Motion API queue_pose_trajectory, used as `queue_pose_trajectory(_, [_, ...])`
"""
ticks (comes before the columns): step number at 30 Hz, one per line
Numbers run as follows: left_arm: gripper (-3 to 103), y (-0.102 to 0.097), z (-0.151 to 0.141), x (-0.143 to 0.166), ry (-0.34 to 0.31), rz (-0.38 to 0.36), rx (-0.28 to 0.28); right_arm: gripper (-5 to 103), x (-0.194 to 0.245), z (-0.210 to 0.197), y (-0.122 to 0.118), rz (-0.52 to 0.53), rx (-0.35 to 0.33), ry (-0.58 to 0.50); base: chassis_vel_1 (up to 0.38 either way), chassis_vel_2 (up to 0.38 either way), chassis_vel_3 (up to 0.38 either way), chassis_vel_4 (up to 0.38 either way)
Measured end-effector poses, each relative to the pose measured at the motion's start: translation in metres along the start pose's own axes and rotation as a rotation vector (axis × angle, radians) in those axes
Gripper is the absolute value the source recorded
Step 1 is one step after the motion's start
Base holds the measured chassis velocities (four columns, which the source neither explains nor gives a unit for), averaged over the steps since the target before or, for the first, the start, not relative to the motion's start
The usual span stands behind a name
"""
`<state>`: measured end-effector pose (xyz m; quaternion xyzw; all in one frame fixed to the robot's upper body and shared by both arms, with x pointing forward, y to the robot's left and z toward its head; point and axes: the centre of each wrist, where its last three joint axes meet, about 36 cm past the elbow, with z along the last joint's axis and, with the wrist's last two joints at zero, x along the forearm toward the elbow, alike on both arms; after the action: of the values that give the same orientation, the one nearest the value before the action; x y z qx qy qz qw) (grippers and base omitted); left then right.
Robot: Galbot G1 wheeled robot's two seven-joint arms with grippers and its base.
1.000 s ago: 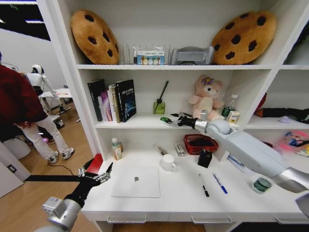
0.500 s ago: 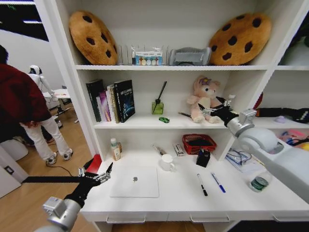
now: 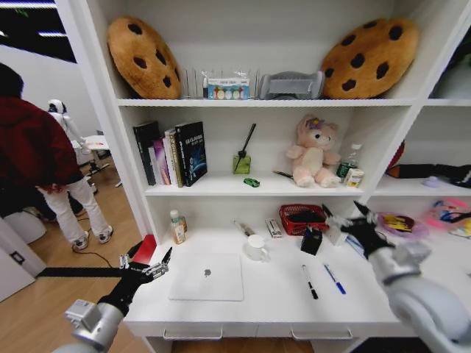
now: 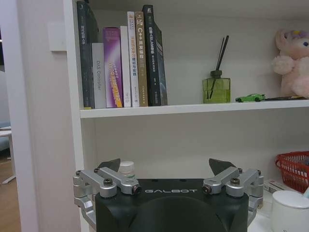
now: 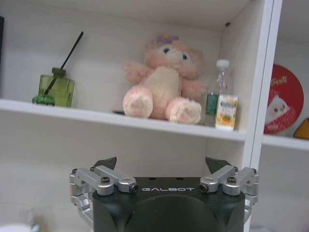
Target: Organize the objects on the table.
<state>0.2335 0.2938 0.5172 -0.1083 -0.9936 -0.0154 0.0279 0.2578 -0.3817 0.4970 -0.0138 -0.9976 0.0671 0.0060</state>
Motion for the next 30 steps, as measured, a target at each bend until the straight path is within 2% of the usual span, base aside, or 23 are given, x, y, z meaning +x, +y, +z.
queue_pose_trajectory(3, [100, 0.0, 0.0, 0.0, 0.0, 0.0, 0.0, 100, 0.029, 0.037, 0.01, 0.014, -0.029, 0.056, 0.0, 0.0, 0.0, 0.0])
queue_pose_trajectory(5, [100, 0.0, 0.0, 0.0, 0.0, 0.0, 0.0, 100, 0.044, 0.062, 0.025, 0.074, -0.076, 0.124, 0.0, 0.0, 0.0, 0.0])
queue_pose_trajectory(6, [100, 0.0, 0.0, 0.0, 0.0, 0.0, 0.0, 100, 0.044, 0.062, 0.025, 0.074, -0.076, 0.124, 0.0, 0.0, 0.0, 0.0])
queue_pose_trajectory(9, [100, 0.0, 0.0, 0.0, 0.0, 0.0, 0.0, 100, 0.037, 0.078, 0.053, 0.16, -0.189, 0.26, 0.0, 0.0, 0.0, 0.0])
queue_pose_trajectory(12, [100, 0.0, 0.0, 0.0, 0.0, 0.0, 0.0, 100, 0.029, 0.079, 0.065, 0.197, -0.228, 0.308, 0.0, 0.0, 0.0, 0.0])
queue_pose_trajectory(14, [100, 0.0, 0.0, 0.0, 0.0, 0.0, 0.0, 100, 0.009, 0.081, 0.08, 0.242, -0.287, 0.383, 0.0, 0.0, 0.0, 0.0])
queue_pose_trajectory(17, [100, 0.0, 0.0, 0.0, 0.0, 0.0, 0.0, 100, -0.006, 0.083, 0.082, 0.24, -0.292, 0.411, 0.0, 0.0, 0.0, 0.0])
queue_pose_trajectory(23, [100, 0.0, 0.0, 0.0, 0.0, 0.0, 0.0, 100, -0.034, 0.092, 0.07, 0.217, -0.228, 0.459, 0.0, 0.0, 0.0, 0.0])
queue_pose_trajectory(26, [100, 0.0, 0.0, 0.0, 0.0, 0.0, 0.0, 100, -0.054, 0.097, 0.065, 0.145, -0.187, 0.505, 0.0, 0.0, 0.0, 0.0])
queue_pose_trajectory(27, [100, 0.0, 0.0, 0.0, 0.0, 0.0, 0.0, 100, -0.054, 0.097, 0.065, 0.145, -0.187, 0.505, 0.0, 0.0, 0.0, 0.0])
queue_pose_trajectory(30, [100, 0.0, 0.0, 0.0, 0.0, 0.0, 0.0, 100, -0.072, 0.1, 0.062, 0.043, -0.199, 0.54, 0.0, 0.0, 0.0, 0.0])
